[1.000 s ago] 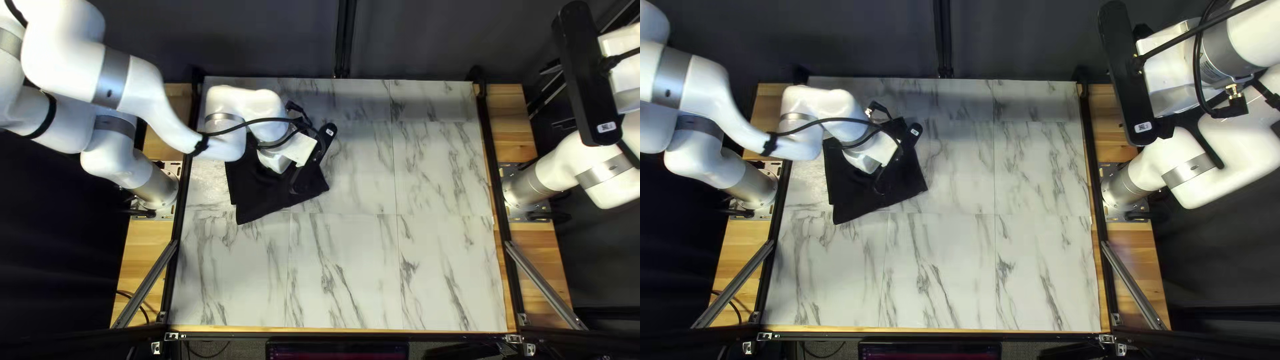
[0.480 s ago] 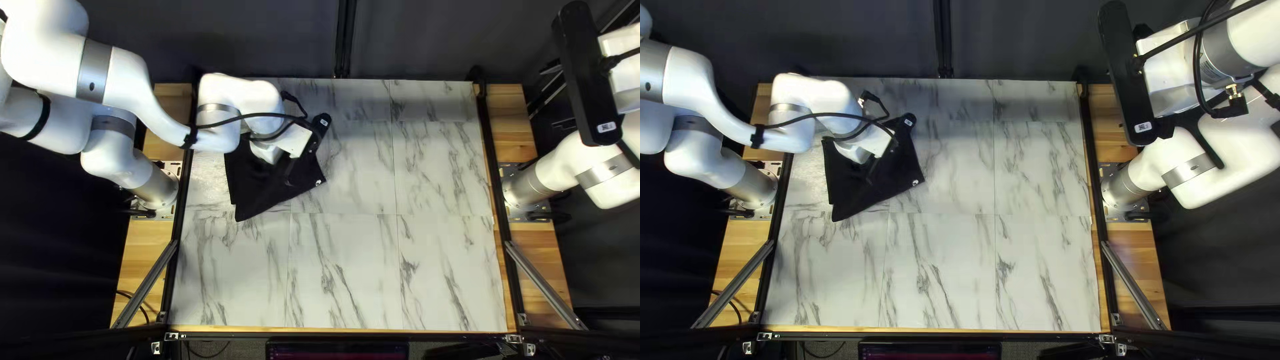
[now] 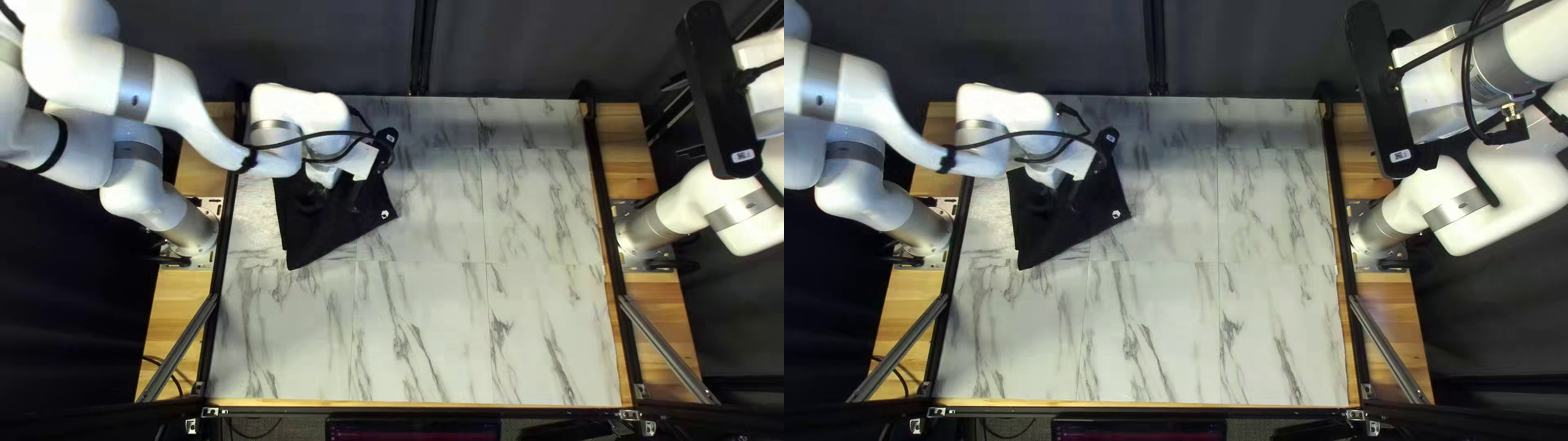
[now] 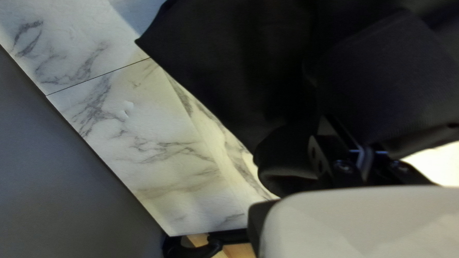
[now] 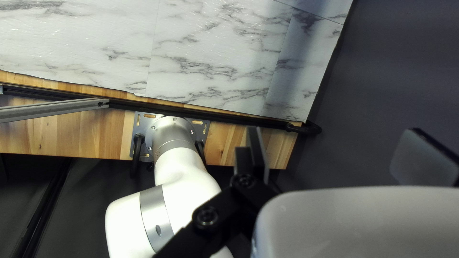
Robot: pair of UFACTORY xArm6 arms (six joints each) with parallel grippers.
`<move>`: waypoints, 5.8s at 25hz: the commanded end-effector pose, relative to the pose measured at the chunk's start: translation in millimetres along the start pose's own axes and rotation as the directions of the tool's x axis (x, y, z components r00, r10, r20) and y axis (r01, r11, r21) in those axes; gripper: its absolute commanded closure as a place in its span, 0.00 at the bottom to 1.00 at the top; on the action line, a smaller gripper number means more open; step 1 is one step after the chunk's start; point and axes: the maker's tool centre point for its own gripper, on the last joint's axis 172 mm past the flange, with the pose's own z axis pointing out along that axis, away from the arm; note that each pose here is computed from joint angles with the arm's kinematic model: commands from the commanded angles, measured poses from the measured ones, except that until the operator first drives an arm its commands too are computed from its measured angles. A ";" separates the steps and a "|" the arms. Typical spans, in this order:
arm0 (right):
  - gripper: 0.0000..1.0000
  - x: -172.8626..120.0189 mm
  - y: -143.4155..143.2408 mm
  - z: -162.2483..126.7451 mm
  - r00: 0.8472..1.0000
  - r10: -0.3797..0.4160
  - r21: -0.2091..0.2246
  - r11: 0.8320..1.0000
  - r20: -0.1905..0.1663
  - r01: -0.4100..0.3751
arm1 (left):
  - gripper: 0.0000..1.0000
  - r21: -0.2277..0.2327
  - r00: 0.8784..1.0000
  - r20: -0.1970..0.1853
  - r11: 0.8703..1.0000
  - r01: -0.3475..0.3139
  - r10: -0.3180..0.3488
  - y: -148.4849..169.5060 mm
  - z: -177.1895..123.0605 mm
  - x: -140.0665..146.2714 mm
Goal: Fold t-shirt
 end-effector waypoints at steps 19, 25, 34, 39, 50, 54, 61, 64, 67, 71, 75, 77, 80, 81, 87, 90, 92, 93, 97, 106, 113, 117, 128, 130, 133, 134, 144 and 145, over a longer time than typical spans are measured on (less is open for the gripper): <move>0.00 0.0 0.0 0.0 1.000 0.000 0.000 1.000 0.000 0.000 | 1.00 0.125 0.972 0.157 0.980 0.156 -0.175 -24.3 27.0 -6.9; 0.00 0.0 0.0 0.0 1.000 0.000 0.000 1.000 0.000 0.000 | 0.00 0.103 0.971 0.139 0.978 0.180 -0.194 -17.3 29.7 -19.2; 0.00 0.0 0.0 0.0 1.000 0.000 0.000 1.000 0.000 0.000 | 0.00 0.119 0.972 0.057 0.968 0.221 -0.229 5.8 -7.5 -32.3; 0.00 0.0 0.0 0.0 1.000 0.000 0.000 1.000 0.000 0.000 | 0.00 0.086 0.976 -0.012 0.972 0.220 -0.220 34.8 -4.5 -32.9; 0.00 0.0 0.0 0.0 1.000 0.000 0.000 1.000 0.000 0.000 | 0.00 -0.160 0.982 -0.181 0.987 0.024 -0.053 73.2 15.9 -21.6; 0.00 0.0 0.0 0.0 1.000 0.000 0.000 1.000 0.000 0.000 | 0.02 -0.187 0.988 -0.141 0.982 0.034 -0.061 72.3 34.2 -34.6; 0.00 0.0 0.0 0.0 1.000 0.000 0.000 1.000 0.000 0.000 | 1.00 -0.189 0.992 -0.095 0.980 0.064 -0.084 74.2 35.4 -42.7; 0.00 0.0 0.0 0.0 1.000 0.000 0.000 1.000 0.000 0.000 | 1.00 -0.185 0.993 -0.085 0.980 0.068 -0.085 76.3 28.5 -44.3; 0.00 0.0 0.0 0.0 1.000 0.000 0.000 1.000 0.000 0.000 | 1.00 -0.180 0.994 -0.073 0.981 0.070 -0.084 79.5 17.1 -50.6; 0.00 0.0 0.0 0.0 1.000 0.000 0.000 1.000 0.000 0.000 | 1.00 -0.165 0.995 -0.048 0.983 0.080 -0.089 81.3 -4.9 -63.0; 0.00 0.0 0.0 0.0 1.000 0.000 0.000 1.000 0.000 0.000 | 1.00 -0.147 0.996 -0.008 0.985 0.090 -0.092 78.6 -26.5 -70.4; 0.00 0.0 0.0 0.0 1.000 0.000 0.000 1.000 0.000 0.000 | 1.00 -0.144 0.996 0.015 0.986 0.087 -0.085 75.7 -31.3 -70.4; 0.00 0.0 0.0 0.0 1.000 0.000 0.000 1.000 0.000 0.000 | 1.00 -0.141 0.995 0.061 0.986 0.087 -0.079 67.1 -34.2 -71.7; 0.00 0.0 0.0 0.0 1.000 0.000 0.000 1.000 0.000 0.000 | 1.00 -0.141 0.993 0.084 0.986 0.089 -0.078 62.4 -33.6 -73.0; 0.00 0.0 0.0 0.0 1.000 0.000 0.000 1.000 0.000 0.000 | 1.00 -0.141 0.982 0.169 0.985 0.104 -0.079 52.9 -9.5 -76.1; 0.00 0.0 0.0 0.0 1.000 0.000 0.000 1.000 0.000 0.000 | 1.00 -0.166 0.980 0.189 0.982 0.086 -0.054 56.4 9.3 -74.5; 0.00 0.0 0.0 0.0 1.000 0.000 0.000 1.000 0.000 0.000 | 0.00 -0.186 0.981 0.192 0.980 0.073 -0.037 58.4 11.6 -76.1; 0.00 0.0 0.0 0.0 1.000 0.000 0.000 1.000 0.000 0.000 | 0.00 -0.189 0.981 0.190 0.979 0.073 -0.036 58.7 9.1 -76.7; 0.00 0.0 0.0 0.0 1.000 0.000 0.000 1.000 0.000 0.000 | 0.00 -0.178 0.987 0.150 0.981 0.083 -0.057 56.7 -14.6 -73.0; 0.00 0.0 0.0 0.0 1.000 0.000 0.000 1.000 0.000 0.000 | 0.00 -0.164 0.991 0.064 0.979 0.123 -0.114 36.8 -21.1 -45.8; 0.00 0.0 0.0 0.0 1.000 0.000 0.000 1.000 0.000 0.000 | 0.00 -0.205 0.972 0.023 0.951 0.232 -0.233 45.6 -21.5 -38.3; 0.00 0.0 0.0 0.0 1.000 0.000 0.000 1.000 0.000 0.000 | 0.00 -0.282 0.960 -0.103 0.934 0.221 -0.259 54.4 -16.9 -26.5; 0.00 0.0 0.0 0.0 1.000 0.000 0.000 1.000 0.000 0.000 | 0.00 -0.434 0.927 -0.254 0.889 0.146 -0.277 71.3 9.2 -20.7; 0.00 0.0 0.0 0.0 1.000 0.000 0.000 1.000 0.000 0.000 | 0.00 -0.426 0.925 -0.235 0.887 0.177 -0.298 76.8 8.9 -30.7; 0.00 0.0 0.0 0.0 1.000 0.000 0.000 1.000 0.000 0.000 | 0.00 -0.405 0.919 -0.218 0.887 0.221 -0.328 85.3 7.2 -36.7; 0.00 0.0 0.0 0.0 1.000 0.000 0.000 1.000 0.000 0.000 | 0.00 -0.402 0.918 -0.221 0.888 0.223 -0.331 89.2 9.2 -32.6; 0.00 0.0 0.0 0.0 1.000 0.000 0.000 1.000 0.000 0.000 | 0.00 -0.230 0.903 -0.310 0.945 0.233 -0.298 117.0 -48.1 29.0; 0.00 0.0 0.0 0.0 1.000 0.000 0.000 1.000 0.000 0.000 | 0.00 -0.213 0.904 -0.315 0.950 0.230 -0.289 117.6 -49.0 33.5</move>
